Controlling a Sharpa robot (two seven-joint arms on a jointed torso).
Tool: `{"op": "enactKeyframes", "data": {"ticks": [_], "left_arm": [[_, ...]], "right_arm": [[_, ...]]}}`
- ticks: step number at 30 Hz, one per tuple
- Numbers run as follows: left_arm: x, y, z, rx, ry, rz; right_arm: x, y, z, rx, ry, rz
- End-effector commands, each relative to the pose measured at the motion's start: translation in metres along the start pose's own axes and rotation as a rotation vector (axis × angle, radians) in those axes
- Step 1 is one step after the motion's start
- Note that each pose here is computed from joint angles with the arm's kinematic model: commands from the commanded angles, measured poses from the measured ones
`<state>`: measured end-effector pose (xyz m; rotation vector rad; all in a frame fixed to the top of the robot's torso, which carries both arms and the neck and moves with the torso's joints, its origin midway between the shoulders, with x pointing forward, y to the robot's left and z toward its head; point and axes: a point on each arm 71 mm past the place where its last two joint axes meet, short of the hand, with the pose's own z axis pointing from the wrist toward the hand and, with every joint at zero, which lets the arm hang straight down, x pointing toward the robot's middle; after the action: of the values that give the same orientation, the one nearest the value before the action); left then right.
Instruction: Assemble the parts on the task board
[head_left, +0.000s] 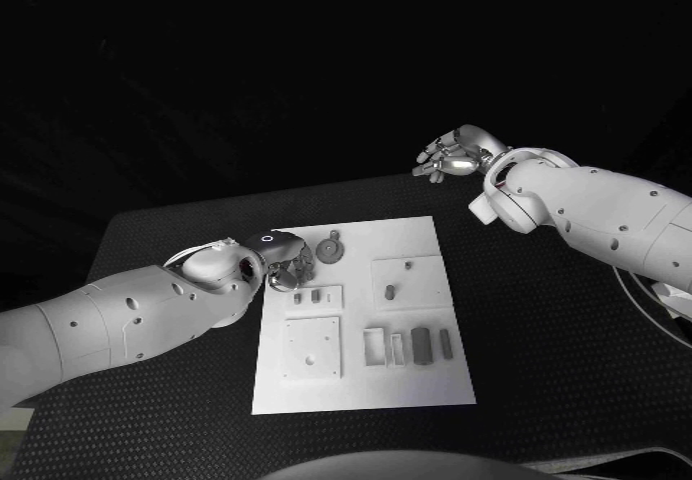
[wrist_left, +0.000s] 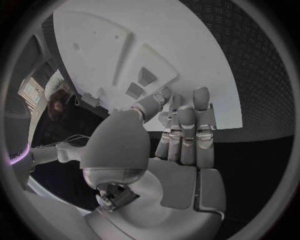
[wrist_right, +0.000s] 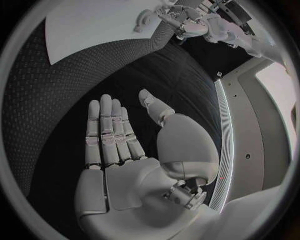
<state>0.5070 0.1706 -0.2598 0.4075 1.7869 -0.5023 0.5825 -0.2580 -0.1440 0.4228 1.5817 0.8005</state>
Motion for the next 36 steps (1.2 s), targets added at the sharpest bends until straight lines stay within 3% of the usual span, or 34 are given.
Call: {"op": "enactKeyframes", "data": {"ticks": [1, 10, 12, 14, 17, 20, 24, 29, 36], "left_arm": [[0.0009, 0.0039, -0.0008, -0.022, 0.012, 0.000], [-0.0004, 0.0155, -0.0036, -0.052, -0.006, -0.002], [-0.0016, 0.0197, -0.0053, -0.059, -0.021, -0.013], [-0.0047, 0.0296, -0.0095, -0.074, -0.060, -0.056], [-0.0109, 0.0494, -0.0177, -0.129, -0.127, -0.187], [-0.0232, 0.0685, -0.0245, -0.195, -0.203, -0.337], [-0.0376, 0.0939, -0.0365, -0.284, -0.280, -0.606], [-0.0456, 0.1098, -0.0478, -0.278, -0.307, -0.846], [-0.0452, 0.1168, -0.0548, -0.237, -0.306, -1.055]], "right_arm": [[0.000, -0.001, 0.000, -0.003, 0.009, -0.002], [0.000, -0.002, -0.001, -0.003, 0.016, -0.012], [0.000, -0.002, -0.001, -0.003, 0.018, -0.028], [0.001, -0.003, -0.002, 0.003, 0.026, -0.045], [0.002, -0.004, -0.002, 0.001, 0.039, -0.106], [0.004, -0.003, -0.005, -0.013, 0.068, -0.174], [0.013, -0.006, -0.011, -0.040, 0.137, -0.282], [0.027, -0.012, -0.023, -0.061, 0.237, -0.471], [0.043, -0.014, -0.040, -0.110, 0.293, -0.626]]}}
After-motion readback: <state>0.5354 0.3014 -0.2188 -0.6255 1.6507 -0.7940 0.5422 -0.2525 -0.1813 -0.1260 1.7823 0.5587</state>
